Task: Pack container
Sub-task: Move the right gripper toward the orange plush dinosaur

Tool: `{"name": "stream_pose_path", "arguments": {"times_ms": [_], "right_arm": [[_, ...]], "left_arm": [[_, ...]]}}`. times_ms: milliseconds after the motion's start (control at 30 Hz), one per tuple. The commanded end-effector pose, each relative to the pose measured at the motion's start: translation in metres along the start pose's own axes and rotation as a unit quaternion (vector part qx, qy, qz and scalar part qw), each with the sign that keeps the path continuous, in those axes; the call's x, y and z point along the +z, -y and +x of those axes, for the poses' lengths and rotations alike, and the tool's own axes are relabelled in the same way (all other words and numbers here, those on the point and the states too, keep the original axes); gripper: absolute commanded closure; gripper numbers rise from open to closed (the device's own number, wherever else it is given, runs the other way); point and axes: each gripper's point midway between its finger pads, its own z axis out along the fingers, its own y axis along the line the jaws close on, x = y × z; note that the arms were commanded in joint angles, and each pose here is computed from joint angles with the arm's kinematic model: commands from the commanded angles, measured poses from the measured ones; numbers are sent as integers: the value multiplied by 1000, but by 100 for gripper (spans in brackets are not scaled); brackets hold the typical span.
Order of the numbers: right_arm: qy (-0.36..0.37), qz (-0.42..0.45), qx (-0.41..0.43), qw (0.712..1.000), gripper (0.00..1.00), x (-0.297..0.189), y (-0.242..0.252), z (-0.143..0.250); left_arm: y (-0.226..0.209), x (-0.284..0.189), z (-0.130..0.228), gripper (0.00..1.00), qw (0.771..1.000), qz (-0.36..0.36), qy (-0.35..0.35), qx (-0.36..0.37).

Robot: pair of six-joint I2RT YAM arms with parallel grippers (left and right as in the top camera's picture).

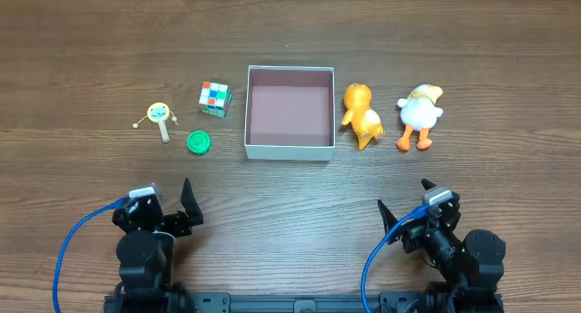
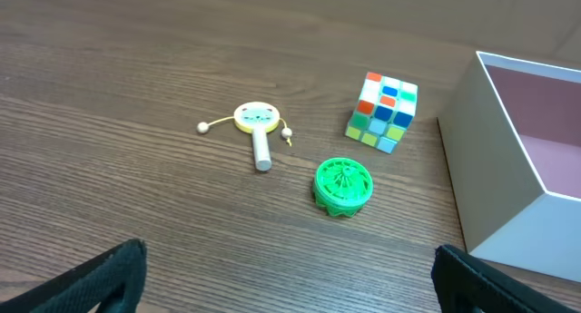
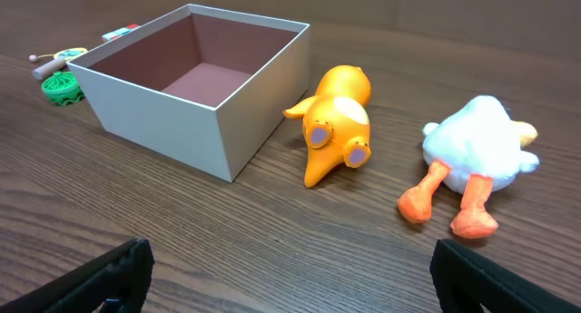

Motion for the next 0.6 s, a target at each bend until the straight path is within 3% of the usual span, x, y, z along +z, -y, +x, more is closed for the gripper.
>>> {"name": "stream_pose_path", "arguments": {"times_ms": [0,367,433,567], "right_arm": [[3,-4,-3,1000,0,1,-2,1],[3,-4,-3,1000,0,1,-2,1],[-3,29,-3,1000,0,0,10,2],[9,-38,-2,999,0,0,-13,-1]], "left_arm": [[-3,0,-1,0,1000,-6,5,9],[-3,0,-1,0,1000,-6,5,9],[-3,0,-1,0,1000,-6,5,9],[-3,0,-1,0,1000,-6,5,9]]}}
